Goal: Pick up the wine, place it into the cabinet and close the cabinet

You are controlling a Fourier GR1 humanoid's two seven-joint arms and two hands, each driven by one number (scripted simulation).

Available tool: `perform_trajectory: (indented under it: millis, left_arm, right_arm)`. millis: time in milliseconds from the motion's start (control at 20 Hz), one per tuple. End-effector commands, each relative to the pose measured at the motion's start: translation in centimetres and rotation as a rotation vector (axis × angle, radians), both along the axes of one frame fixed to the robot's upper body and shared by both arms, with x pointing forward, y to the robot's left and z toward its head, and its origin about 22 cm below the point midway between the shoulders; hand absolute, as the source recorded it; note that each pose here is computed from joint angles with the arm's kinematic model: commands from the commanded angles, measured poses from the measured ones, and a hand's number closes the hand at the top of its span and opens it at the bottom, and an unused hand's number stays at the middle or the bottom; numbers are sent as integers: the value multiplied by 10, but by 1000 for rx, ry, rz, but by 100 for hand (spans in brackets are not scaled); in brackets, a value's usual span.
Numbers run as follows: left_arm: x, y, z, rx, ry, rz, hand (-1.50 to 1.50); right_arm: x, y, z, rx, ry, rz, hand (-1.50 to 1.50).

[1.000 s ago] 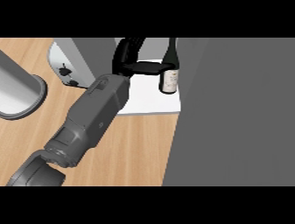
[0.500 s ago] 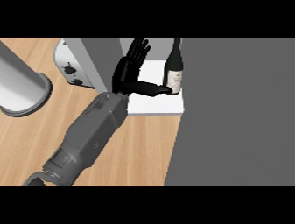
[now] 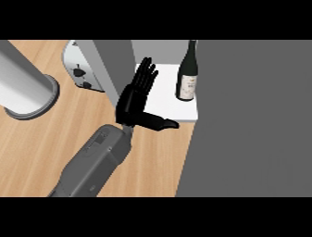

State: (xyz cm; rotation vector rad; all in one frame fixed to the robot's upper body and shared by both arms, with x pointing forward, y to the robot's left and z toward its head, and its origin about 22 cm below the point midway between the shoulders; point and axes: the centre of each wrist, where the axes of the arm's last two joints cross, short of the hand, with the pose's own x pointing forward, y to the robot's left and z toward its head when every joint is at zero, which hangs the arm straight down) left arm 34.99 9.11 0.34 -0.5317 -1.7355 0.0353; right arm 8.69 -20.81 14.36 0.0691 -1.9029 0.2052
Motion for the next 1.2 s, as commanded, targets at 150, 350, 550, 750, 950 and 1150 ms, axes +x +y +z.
perform_trajectory:
  millis: [150,350,550,750,950,1150]
  left_arm:
    - [-55,11,-8,-45,28,6,-150]
    - [-77,39,-12,-68,31,-7,-150]
    - [-97,60,-4,-108,44,12,-150]
    - [-102,89,-13,-101,24,60,-150]
    - [-114,116,-13,-84,7,57,-150]
    - [-116,129,-12,-61,-51,91,-150]
  right_arm:
    - [-27,-1,45,85,-22,52,-150]
    - [-28,-3,48,50,-32,54,-150]
    - [-28,-2,53,27,-23,88,-150]
    - [-33,-1,57,-3,-3,182,-150]
    - [-28,1,45,24,24,274,-150]
    - [-23,2,38,-105,99,480,150]
